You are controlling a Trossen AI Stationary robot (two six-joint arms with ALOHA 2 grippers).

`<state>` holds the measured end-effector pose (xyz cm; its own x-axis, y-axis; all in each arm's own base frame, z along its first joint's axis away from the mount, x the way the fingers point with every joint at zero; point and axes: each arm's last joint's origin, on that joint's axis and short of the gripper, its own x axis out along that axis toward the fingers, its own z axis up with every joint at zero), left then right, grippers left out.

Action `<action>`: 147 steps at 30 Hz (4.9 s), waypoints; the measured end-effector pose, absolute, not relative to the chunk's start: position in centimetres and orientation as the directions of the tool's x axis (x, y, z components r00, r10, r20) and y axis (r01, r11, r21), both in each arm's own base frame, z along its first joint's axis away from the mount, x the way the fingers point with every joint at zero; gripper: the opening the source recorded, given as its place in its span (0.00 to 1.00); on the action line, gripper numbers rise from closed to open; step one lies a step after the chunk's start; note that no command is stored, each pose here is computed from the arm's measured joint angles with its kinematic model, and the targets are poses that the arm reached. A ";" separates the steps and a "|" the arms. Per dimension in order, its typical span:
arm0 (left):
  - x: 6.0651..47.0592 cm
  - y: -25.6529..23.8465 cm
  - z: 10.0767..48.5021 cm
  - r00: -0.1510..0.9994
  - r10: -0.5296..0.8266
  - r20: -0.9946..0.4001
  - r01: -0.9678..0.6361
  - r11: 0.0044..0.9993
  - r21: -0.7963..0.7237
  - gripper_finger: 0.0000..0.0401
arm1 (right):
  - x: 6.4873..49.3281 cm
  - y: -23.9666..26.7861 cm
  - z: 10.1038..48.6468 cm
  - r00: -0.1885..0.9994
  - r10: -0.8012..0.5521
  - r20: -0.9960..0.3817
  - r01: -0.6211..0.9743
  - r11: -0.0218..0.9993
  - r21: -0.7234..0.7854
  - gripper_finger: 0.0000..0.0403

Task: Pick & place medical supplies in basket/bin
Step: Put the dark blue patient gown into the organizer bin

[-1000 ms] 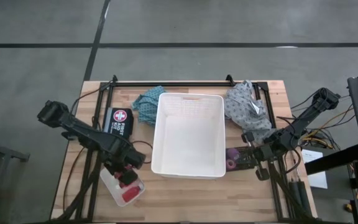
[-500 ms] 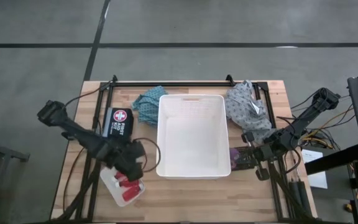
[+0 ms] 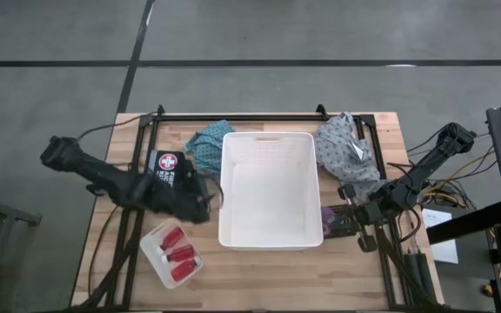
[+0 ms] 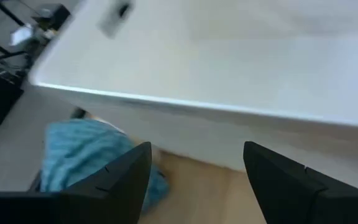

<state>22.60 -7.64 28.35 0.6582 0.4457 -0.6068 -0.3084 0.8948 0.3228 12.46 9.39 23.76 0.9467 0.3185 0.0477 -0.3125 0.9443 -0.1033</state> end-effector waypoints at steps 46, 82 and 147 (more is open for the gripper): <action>18.0 5.9 26.8 0.597 0.536 -0.596 -0.631 0.773 0.063 0.83 | 12.5 9.4 23.7 0.947 0.319 0.045 -0.313 0.944 -0.104 0.02; 19.5 17.8 23.2 0.377 0.374 -0.847 -0.750 0.660 -0.043 0.94 | 12.5 9.4 23.7 0.947 0.319 0.044 -0.313 0.944 -0.105 0.02; 20.1 21.5 15.9 0.386 0.102 -0.917 -0.687 0.695 -0.212 1.00 | 12.5 9.4 23.7 0.947 0.319 0.044 -0.313 0.944 -0.105 0.02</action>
<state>20.12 21.52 15.87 0.3862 0.1019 -0.9168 -0.6866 0.6955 -0.2119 12.46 9.40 23.73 0.9468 0.3186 0.0442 -0.3128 0.9440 -0.1048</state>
